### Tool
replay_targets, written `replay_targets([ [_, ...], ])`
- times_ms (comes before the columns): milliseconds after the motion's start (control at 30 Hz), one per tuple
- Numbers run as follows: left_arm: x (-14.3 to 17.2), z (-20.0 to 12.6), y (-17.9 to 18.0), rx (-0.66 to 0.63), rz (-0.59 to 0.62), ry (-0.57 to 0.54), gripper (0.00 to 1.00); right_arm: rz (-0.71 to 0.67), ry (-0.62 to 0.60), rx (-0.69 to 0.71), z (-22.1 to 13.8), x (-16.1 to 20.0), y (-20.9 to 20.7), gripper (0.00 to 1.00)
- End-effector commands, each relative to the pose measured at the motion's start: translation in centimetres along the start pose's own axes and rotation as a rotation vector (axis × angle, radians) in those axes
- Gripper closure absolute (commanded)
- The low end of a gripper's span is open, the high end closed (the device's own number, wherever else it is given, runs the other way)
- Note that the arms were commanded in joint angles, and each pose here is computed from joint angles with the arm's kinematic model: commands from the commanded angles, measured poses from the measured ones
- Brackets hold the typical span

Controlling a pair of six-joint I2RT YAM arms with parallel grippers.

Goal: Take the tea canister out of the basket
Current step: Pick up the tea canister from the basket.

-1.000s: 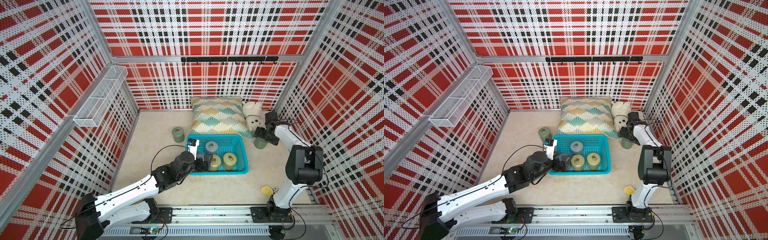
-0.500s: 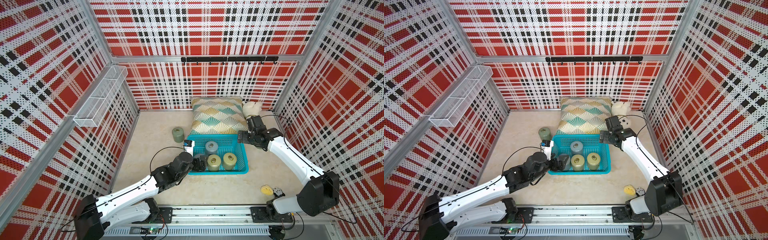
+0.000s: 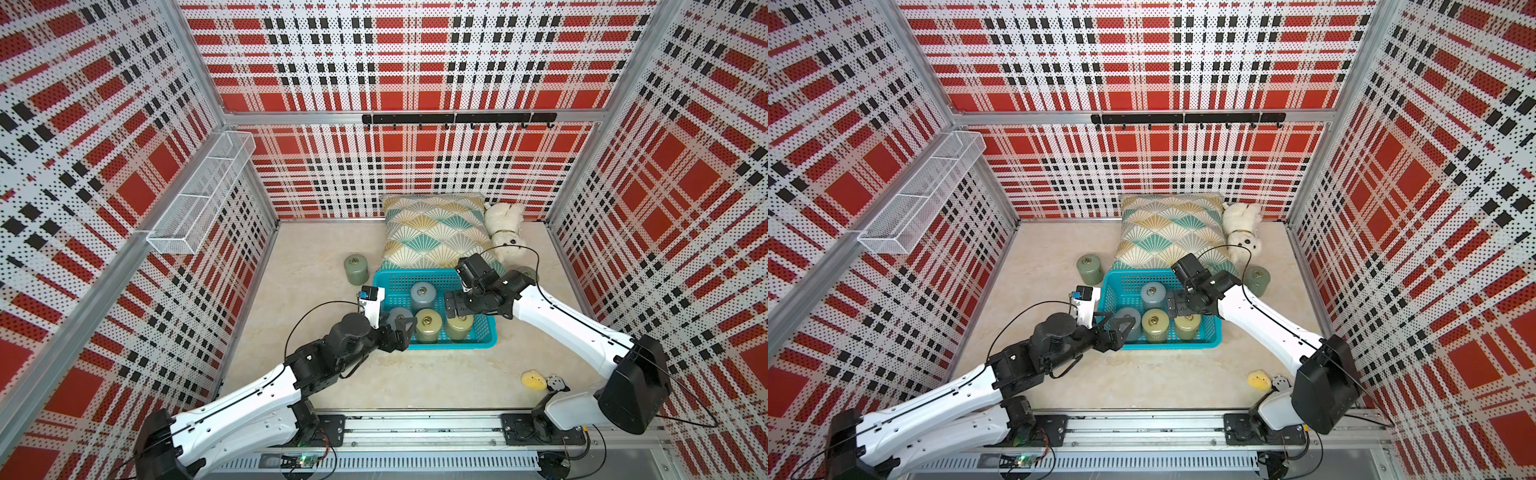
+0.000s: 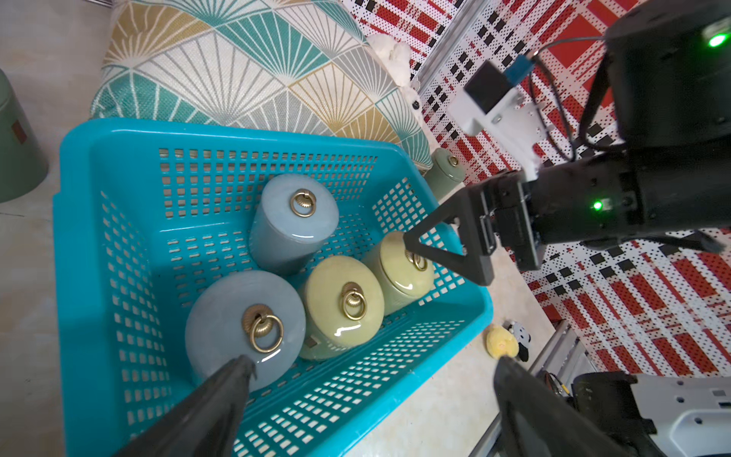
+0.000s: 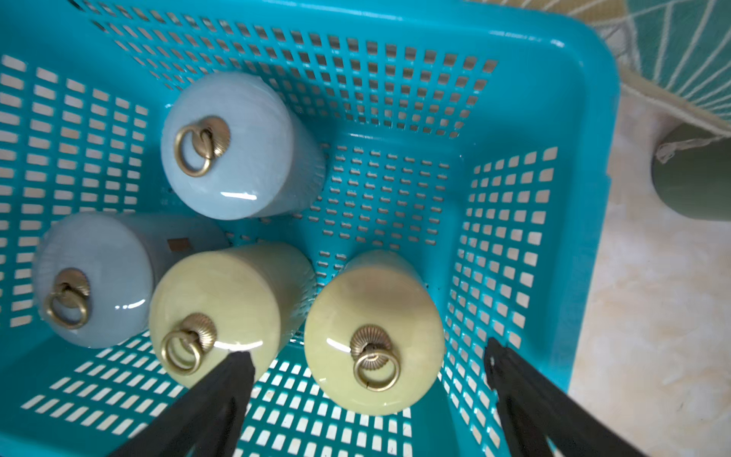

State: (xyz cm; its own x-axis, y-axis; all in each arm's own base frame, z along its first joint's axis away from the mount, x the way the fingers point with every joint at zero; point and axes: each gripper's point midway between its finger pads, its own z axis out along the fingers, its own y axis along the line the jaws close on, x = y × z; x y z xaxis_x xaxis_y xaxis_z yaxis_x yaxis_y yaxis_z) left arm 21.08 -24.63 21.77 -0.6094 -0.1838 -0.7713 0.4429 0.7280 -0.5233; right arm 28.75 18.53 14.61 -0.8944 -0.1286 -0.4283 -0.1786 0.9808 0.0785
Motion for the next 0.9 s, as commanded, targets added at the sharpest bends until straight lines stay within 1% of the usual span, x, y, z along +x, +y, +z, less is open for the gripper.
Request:
replay_targets([
  [0, 0.3, -0.2, -0.3, 0.029, 0.000, 0.000, 0.01, -0.006, 0.066, 0.023, 1.1, 1.8, -0.4, 0.00],
  [200, 0.4, -0.2, -0.4, 0.033, 0.003, 0.003, 0.01, -0.019, 0.127, 0.037, 2.4, 3.4, -0.7, 0.00],
  [333, 0.5, -0.1, -0.4, 0.035, 0.004, 0.005, 0.01, -0.031, 0.150, 0.028, 3.0, 3.9, -0.1, 0.00],
  [700, 0.5, -0.2, -0.3, 0.032, 0.006, 0.004, 0.01, -0.062, 0.194, 0.067, 5.4, 4.2, 0.1, 0.00],
  [767, 0.4, -0.3, -0.3, 0.027, 0.007, -0.001, 0.01, -0.070, 0.203, 0.078, 5.9, 4.1, 0.1, 0.02],
  [867, 0.5, -0.2, -0.3, 0.028, 0.010, 0.003, 0.01, -0.076, 0.210, 0.087, 6.4, 4.0, 0.2, 0.02],
])
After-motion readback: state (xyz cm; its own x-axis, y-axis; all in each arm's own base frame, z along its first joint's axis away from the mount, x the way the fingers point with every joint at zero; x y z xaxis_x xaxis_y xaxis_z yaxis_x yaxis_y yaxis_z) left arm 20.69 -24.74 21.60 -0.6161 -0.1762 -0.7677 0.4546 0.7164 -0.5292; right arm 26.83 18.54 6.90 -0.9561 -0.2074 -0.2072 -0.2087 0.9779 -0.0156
